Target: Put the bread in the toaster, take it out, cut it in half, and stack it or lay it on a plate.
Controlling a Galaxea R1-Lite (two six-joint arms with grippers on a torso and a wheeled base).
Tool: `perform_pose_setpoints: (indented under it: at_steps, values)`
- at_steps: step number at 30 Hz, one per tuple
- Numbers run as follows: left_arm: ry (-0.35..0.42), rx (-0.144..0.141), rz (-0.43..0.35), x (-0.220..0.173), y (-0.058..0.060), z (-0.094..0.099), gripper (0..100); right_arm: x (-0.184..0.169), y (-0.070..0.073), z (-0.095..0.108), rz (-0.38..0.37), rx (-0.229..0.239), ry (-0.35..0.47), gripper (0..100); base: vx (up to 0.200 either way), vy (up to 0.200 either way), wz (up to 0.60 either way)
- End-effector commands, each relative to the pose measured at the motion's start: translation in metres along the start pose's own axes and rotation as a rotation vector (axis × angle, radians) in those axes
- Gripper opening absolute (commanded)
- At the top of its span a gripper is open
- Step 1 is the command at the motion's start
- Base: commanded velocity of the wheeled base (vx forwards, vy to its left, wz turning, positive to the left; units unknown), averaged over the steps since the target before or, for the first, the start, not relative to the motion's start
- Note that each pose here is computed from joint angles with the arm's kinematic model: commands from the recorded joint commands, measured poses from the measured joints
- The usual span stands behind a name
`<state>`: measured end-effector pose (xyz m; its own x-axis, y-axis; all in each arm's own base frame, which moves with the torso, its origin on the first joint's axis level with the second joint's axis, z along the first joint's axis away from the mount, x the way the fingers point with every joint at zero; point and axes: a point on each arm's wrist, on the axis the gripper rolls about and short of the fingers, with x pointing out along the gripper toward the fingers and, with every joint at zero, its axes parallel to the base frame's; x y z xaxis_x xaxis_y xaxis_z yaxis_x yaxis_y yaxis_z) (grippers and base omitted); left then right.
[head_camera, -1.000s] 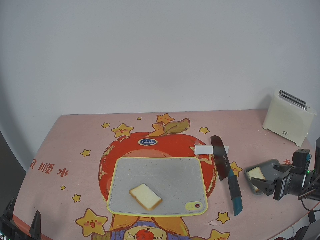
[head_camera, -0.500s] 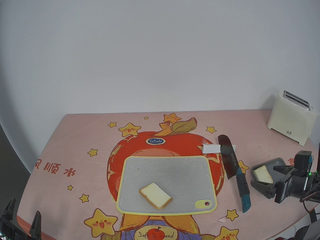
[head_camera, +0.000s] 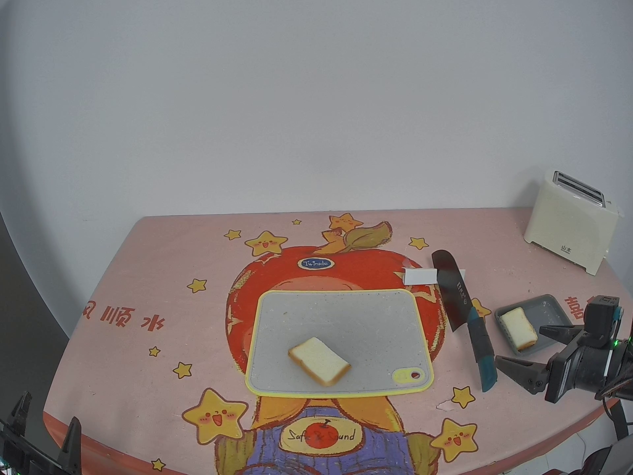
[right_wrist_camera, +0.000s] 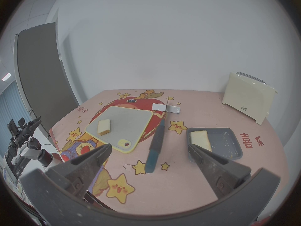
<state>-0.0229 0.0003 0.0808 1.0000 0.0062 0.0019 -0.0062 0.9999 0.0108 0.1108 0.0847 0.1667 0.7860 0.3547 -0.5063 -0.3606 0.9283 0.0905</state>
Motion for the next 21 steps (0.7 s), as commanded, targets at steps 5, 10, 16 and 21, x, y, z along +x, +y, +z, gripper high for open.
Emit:
perform_pose_setpoints:
  at_steps: [5,10,16,21]
  values:
    - [0.005,-0.002,0.001,0.0,0.0,-0.005,100,0.024,0.022,0.018,0.047,-0.109,0.044,100,0.0,0.04,0.0]
    - [0.005,-0.002,0.0,0.0,0.0,-0.005,100,0.053,0.048,0.025,0.089,-0.164,0.105,100,0.0,0.12,0.0]
    - [0.007,-0.002,0.0,0.0,0.0,-0.005,100,0.081,0.073,0.015,0.121,-0.22,0.187,100,0.0,0.0,0.0]
    - [0.005,-0.002,0.0,0.0,0.0,-0.005,100,0.098,0.095,-0.001,0.154,-0.28,0.259,100,0.0,0.0,0.0]
